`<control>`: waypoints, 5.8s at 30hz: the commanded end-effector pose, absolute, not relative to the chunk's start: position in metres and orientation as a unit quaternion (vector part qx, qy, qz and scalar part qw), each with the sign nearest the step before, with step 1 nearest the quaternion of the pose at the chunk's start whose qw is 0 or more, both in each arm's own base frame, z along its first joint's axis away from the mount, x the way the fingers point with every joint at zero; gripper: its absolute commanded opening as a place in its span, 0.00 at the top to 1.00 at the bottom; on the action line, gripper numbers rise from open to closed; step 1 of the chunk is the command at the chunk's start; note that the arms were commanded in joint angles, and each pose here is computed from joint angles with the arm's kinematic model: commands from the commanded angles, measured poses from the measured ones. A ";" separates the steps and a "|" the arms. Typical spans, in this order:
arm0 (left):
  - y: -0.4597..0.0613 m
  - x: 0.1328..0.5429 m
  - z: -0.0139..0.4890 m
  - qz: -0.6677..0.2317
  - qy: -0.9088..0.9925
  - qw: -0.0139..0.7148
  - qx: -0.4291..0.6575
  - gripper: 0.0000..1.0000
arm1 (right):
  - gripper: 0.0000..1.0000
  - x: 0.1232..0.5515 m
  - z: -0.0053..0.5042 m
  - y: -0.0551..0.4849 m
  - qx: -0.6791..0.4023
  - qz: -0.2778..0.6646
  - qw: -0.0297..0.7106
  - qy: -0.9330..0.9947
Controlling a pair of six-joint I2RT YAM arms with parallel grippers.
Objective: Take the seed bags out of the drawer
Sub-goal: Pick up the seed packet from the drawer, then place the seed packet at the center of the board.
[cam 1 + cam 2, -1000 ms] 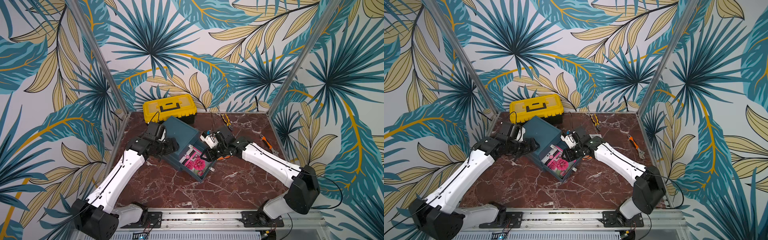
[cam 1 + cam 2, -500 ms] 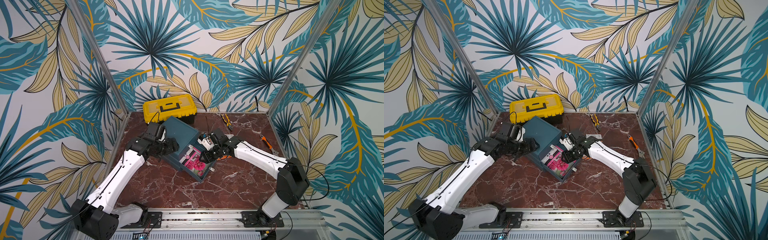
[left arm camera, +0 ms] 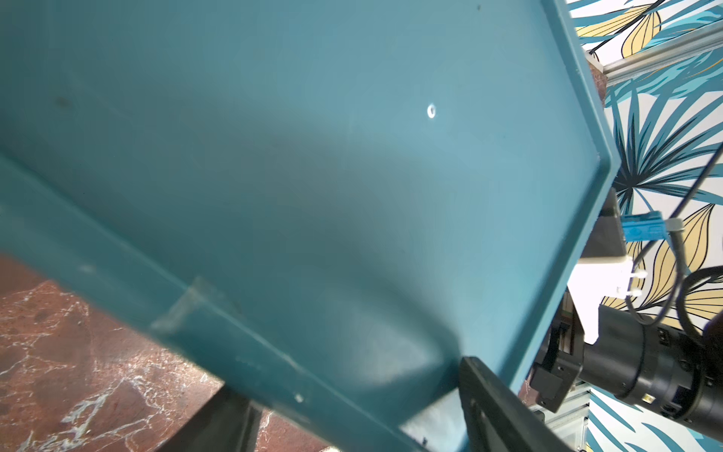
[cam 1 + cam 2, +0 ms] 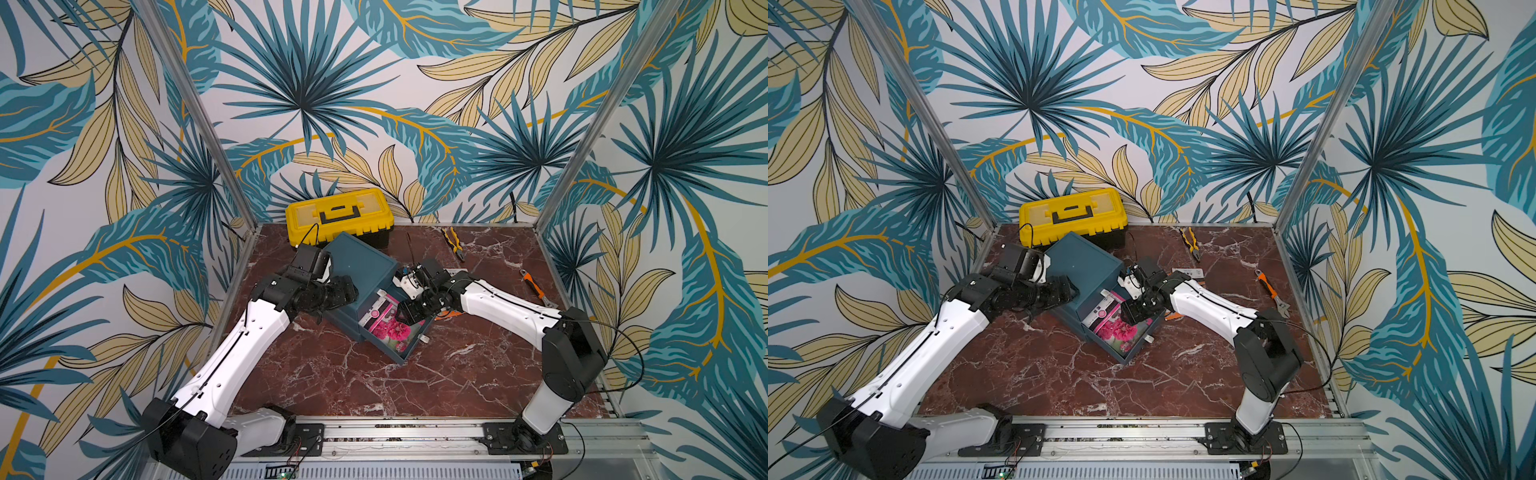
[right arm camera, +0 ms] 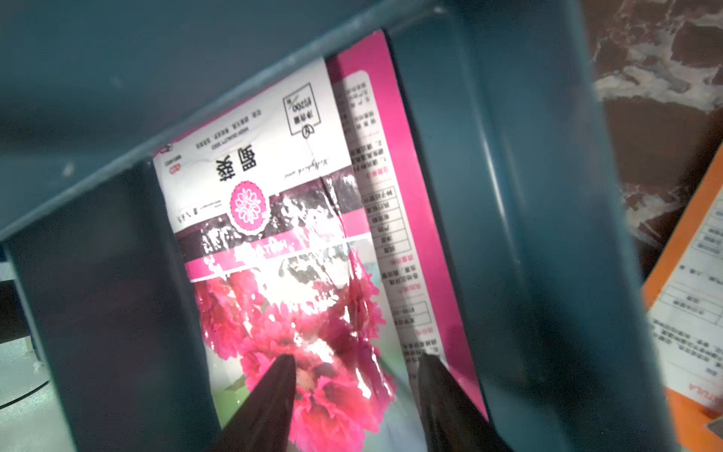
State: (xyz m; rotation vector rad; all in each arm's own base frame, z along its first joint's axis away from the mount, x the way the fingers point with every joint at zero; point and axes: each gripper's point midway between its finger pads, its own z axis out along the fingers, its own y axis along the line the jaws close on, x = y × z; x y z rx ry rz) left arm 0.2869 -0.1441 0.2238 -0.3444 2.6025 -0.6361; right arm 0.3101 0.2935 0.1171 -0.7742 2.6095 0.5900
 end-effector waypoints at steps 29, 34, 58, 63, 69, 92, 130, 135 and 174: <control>-0.135 0.275 0.216 -0.200 0.951 0.199 -0.128 0.19 | 0.51 0.306 0.102 0.311 -0.290 0.238 0.137 0.917; -0.135 0.275 0.215 -0.200 0.951 0.197 -0.128 0.19 | 0.55 0.302 0.113 0.316 -0.289 0.260 0.138 0.911; -0.135 0.275 0.216 -0.202 0.950 0.198 -0.129 0.19 | 0.98 0.306 0.128 0.314 -0.242 0.281 0.139 0.918; -0.135 0.275 0.216 -0.203 0.951 0.197 -0.129 0.19 | 0.99 0.312 0.131 0.308 -0.238 0.280 0.146 0.919; -0.135 0.274 0.215 -0.202 0.951 0.196 -0.129 0.19 | 1.00 0.320 0.141 0.304 -0.231 0.282 0.160 0.917; -0.137 0.277 0.215 -0.205 0.950 0.196 -0.128 0.19 | 1.00 0.318 0.167 0.308 -0.154 0.342 0.063 0.925; -0.136 0.276 0.219 -0.206 0.949 0.202 -0.126 0.19 | 1.00 0.273 0.232 0.252 -0.112 0.378 0.049 0.918; -0.136 0.277 0.219 -0.207 0.949 0.204 -0.126 0.19 | 1.00 0.267 0.252 0.240 -0.103 0.384 0.077 0.914; -0.146 0.281 0.226 -0.228 0.945 0.209 -0.102 0.19 | 1.00 0.244 0.129 0.088 0.136 0.226 0.135 0.955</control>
